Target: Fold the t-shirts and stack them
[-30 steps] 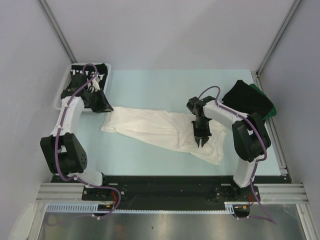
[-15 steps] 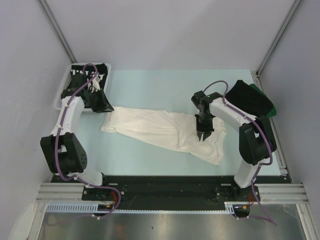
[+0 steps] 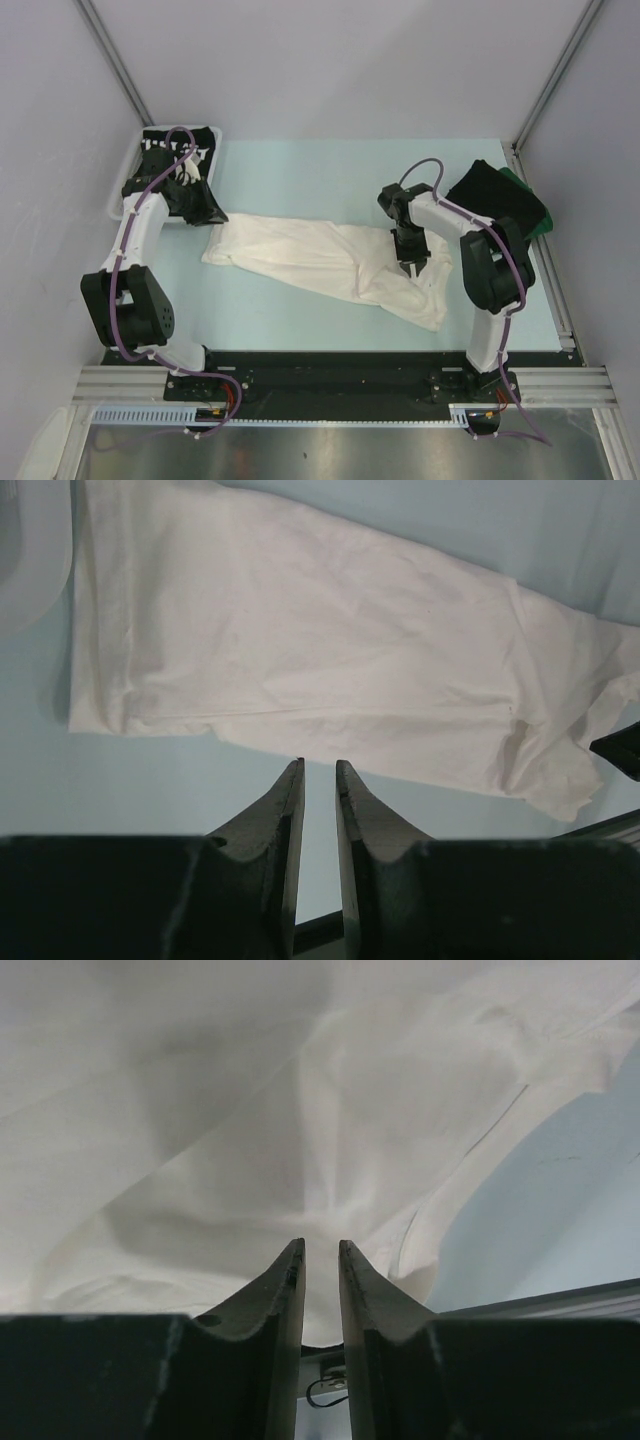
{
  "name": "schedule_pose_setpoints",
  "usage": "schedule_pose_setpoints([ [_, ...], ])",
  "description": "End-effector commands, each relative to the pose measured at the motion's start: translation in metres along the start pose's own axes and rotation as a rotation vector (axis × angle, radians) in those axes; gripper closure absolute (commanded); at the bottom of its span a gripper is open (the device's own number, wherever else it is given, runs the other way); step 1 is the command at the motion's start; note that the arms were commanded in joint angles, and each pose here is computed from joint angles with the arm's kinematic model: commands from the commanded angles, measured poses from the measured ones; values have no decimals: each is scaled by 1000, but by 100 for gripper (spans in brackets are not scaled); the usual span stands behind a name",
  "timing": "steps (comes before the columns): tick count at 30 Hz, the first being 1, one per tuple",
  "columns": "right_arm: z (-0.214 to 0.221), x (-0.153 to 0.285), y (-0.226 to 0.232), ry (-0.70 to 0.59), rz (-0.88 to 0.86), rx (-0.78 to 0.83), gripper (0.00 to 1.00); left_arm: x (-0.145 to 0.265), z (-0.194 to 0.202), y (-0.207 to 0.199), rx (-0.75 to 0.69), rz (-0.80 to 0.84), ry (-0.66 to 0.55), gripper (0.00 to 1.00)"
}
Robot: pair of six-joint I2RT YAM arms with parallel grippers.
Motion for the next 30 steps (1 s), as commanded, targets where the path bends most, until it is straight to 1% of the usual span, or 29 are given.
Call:
schedule_pose_setpoints([
  [1,-6,8,0,-45,40,35,77,10,-10,-4,-36,17,-50,77],
  [3,0,11,3,-19,15,39,80,9,-9,-4,-34,17,-46,77],
  [12,33,21,14,46,-20,54,80,11,-9,-5,-36,22,-50,77],
  [18,55,19,20,89,-50,50,80,13,-9,-5,-38,23,-57,76],
  [23,73,9,23,115,-35,73,80,11,-8,-6,-36,30,-52,76],
  [26,79,-1,24,130,-23,78,81,11,-8,-5,-33,29,-51,77],
  [30,79,-1,28,130,-38,77,81,11,-9,-6,-37,30,-53,76],
])
Point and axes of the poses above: each gripper's point midway between its finger pads, its own x axis back along the fingers, its own y axis along the line the jaws close on, z = x × y, the point moved 5 cm from there along x, back along the fingers, and after that the axes turned 8 degrees about -x, right-handed, at the moved point
